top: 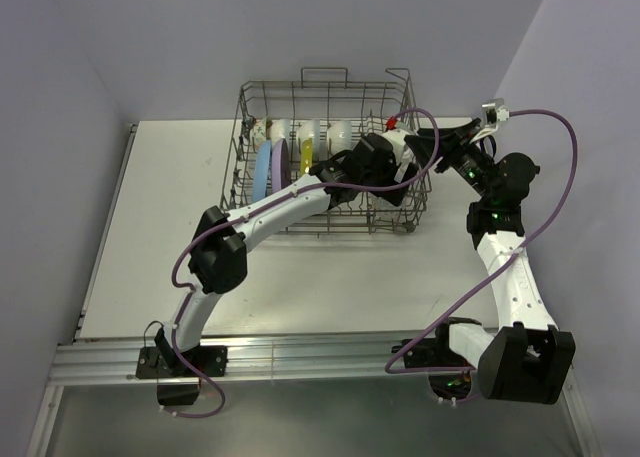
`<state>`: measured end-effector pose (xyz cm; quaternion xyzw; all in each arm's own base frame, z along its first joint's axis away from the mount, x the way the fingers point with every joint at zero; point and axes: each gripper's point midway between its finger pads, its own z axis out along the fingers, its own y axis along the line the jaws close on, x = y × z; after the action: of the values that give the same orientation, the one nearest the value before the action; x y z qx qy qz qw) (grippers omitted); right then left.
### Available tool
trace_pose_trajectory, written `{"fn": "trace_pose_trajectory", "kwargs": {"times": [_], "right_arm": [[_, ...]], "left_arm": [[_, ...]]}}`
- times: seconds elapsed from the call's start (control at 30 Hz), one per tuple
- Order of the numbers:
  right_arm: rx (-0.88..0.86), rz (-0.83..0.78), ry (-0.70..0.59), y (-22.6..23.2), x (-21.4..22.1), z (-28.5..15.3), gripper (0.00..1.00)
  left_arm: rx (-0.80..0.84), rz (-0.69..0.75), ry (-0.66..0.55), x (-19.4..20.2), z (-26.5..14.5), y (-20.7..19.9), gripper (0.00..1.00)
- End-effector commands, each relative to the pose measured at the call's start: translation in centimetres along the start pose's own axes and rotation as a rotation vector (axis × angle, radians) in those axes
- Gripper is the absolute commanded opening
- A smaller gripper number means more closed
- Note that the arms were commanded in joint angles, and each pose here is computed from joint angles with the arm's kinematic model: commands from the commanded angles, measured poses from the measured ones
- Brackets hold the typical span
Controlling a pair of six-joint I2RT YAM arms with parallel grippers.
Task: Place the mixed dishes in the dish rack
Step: Place the cup upside down on the dish rack
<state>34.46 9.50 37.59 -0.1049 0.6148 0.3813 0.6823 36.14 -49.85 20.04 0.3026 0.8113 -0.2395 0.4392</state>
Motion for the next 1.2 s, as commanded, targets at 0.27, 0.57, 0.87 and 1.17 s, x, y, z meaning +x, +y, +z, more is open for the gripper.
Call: {"fn": "trace_pose_trajectory", "kwargs": {"times": [0.27, 0.57, 0.87, 1.17], "right_arm": [[-0.020, -0.044, -0.045, 1.1, -1.5, -0.4, 0.60], [-0.023, -0.043, -0.041, 1.1, -1.4, -0.5, 0.60], [0.205, 0.037, 0.095, -2.9, -0.1, -0.9, 0.59], [0.215, 0.110, -0.011, -2.1, -4.2, -1.1, 0.59]], "left_arm": [[0.133, -0.039, -0.039, -1.9, -2.2, -5.2, 0.99], [0.134, -0.041, -0.024, -1.7, -2.0, -5.3, 0.99], [0.163, -0.021, -0.075, -1.5, -2.4, -5.4, 0.99], [0.179, -0.032, -0.083, -1.3, -1.8, -5.1, 0.99]]}}
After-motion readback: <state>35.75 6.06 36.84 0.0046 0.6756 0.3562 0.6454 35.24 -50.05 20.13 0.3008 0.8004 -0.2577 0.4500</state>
